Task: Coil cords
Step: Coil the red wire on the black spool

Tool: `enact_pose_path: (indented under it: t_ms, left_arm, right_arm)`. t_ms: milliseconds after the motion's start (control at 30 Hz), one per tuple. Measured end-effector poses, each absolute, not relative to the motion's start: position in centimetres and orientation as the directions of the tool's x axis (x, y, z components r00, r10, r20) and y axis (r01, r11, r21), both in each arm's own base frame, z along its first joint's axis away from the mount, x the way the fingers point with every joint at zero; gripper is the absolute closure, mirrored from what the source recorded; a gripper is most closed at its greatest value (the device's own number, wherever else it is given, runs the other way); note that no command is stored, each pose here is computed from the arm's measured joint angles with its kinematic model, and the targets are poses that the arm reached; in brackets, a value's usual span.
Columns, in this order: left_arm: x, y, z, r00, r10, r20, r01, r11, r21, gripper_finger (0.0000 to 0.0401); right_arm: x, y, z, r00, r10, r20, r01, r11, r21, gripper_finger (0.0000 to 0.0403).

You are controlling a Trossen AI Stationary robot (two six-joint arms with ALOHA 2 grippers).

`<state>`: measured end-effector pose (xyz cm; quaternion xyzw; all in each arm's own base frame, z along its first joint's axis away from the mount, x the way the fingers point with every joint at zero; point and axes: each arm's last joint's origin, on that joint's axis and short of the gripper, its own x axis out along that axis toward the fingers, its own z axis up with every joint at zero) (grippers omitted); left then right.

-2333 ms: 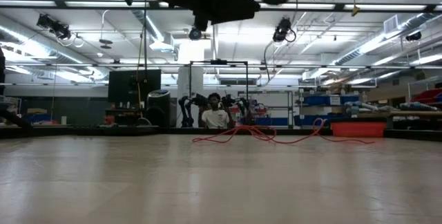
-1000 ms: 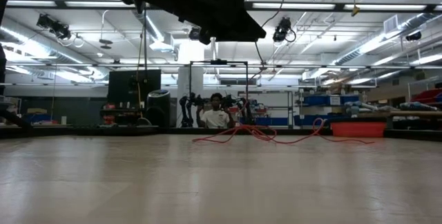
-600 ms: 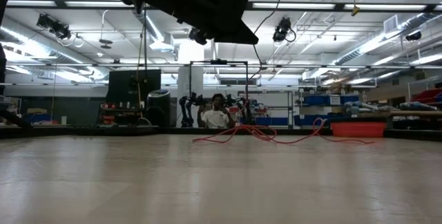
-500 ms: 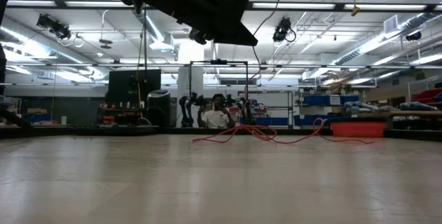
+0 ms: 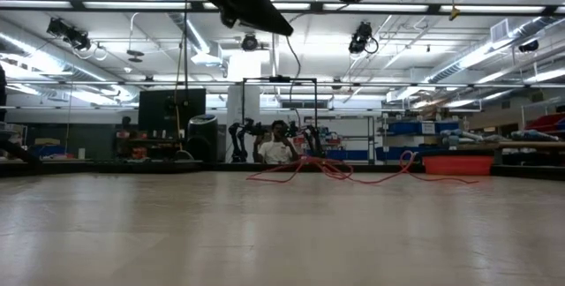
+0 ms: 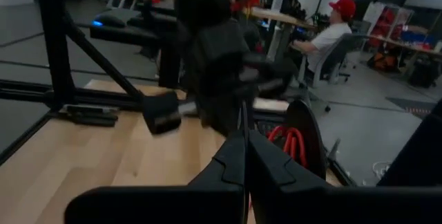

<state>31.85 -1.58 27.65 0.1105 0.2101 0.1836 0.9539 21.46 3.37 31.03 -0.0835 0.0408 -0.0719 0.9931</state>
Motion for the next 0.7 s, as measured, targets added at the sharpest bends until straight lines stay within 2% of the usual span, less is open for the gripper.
enact_pose_path:
  t_ms: [333, 533, 700]
  left_arm:
    - [30.5, -2.8, 29.5, 0.823, 0.498, -0.273, -0.377, 0.839, 0.392, 0.0401]
    - [30.9, -3.2, 30.4, 0.856, 0.482, -0.187, -0.384, 0.835, 0.393, 0.0401]
    - [31.5, -3.5, 30.9, 0.903, 0.412, -0.119, -0.331, 0.846, 0.418, 0.0401]
  right_arm:
    - [21.4, 2.3, 29.7, 0.969, -0.141, -0.204, 0.131, 0.989, -0.061, 0.0402]
    - [21.7, 1.5, 29.2, 0.966, -0.060, -0.252, 0.070, 0.997, 0.030, 0.0402]
    - [23.2, 1.1, 27.8, 0.949, 0.001, -0.315, 0.018, 0.998, 0.059, 0.0402]
